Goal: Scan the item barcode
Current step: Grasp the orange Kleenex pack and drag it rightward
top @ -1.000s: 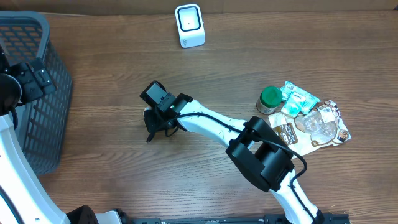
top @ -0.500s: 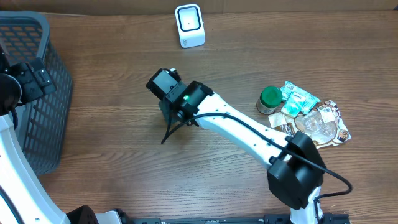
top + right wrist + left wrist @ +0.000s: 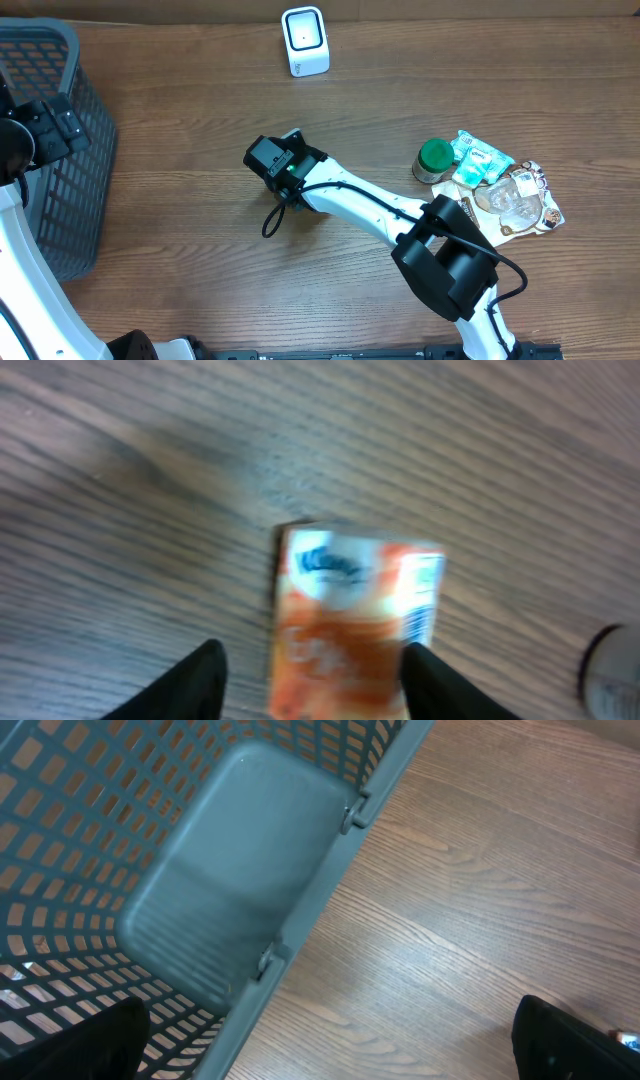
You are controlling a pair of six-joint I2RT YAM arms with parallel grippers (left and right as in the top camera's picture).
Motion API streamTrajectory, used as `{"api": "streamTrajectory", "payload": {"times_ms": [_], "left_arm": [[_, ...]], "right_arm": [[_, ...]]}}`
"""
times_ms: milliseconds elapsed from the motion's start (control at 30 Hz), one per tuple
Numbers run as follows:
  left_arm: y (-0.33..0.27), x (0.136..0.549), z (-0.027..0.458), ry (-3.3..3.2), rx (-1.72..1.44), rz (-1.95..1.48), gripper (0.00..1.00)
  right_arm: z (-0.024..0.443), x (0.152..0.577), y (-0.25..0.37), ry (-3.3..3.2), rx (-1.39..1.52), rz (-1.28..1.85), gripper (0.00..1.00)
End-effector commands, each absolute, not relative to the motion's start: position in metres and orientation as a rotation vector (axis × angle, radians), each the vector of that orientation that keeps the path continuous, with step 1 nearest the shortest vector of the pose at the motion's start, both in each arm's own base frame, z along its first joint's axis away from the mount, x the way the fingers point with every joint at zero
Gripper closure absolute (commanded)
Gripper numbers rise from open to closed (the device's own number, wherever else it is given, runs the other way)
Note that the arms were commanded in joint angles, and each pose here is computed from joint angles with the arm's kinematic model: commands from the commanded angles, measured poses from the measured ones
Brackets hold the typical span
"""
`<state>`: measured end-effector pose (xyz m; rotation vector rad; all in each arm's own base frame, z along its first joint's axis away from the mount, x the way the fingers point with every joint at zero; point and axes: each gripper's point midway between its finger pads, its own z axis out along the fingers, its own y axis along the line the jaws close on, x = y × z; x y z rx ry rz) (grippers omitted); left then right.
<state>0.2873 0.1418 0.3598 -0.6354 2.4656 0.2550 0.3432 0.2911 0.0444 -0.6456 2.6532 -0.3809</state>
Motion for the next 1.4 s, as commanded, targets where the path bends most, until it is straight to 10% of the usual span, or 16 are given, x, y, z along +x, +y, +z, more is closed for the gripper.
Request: {"api": "streamTrajectory", "payload": {"times_ms": [0, 767, 1167, 1267, 1367], "left_arm": [[0.145, 0.287, 0.363, 2.46, -0.618, 0.276, 0.0], [0.145, 0.287, 0.363, 2.46, -0.618, 0.276, 0.01], [0.145, 0.287, 0.363, 2.46, -0.618, 0.277, 0.01], [0.145, 0.287, 0.363, 2.46, -0.618, 0.276, 0.0], [0.145, 0.287, 0.363, 2.46, -0.618, 0.277, 0.01]], "right_arm": [[0.049, 0.335, 0.311, 2.671, -0.671, -0.266, 0.41], [0.052, 0.286, 0.385, 2.708, -1.054, 0.307, 0.42], [0.121, 0.362, 0.304, 2.764, -0.43, 0.302, 0.58], [0.135, 0.377, 0.279, 2.751, -0.343, 0.297, 0.66], [0.131, 0.388, 0.257, 2.773, -0.263, 0.274, 0.95]]}}
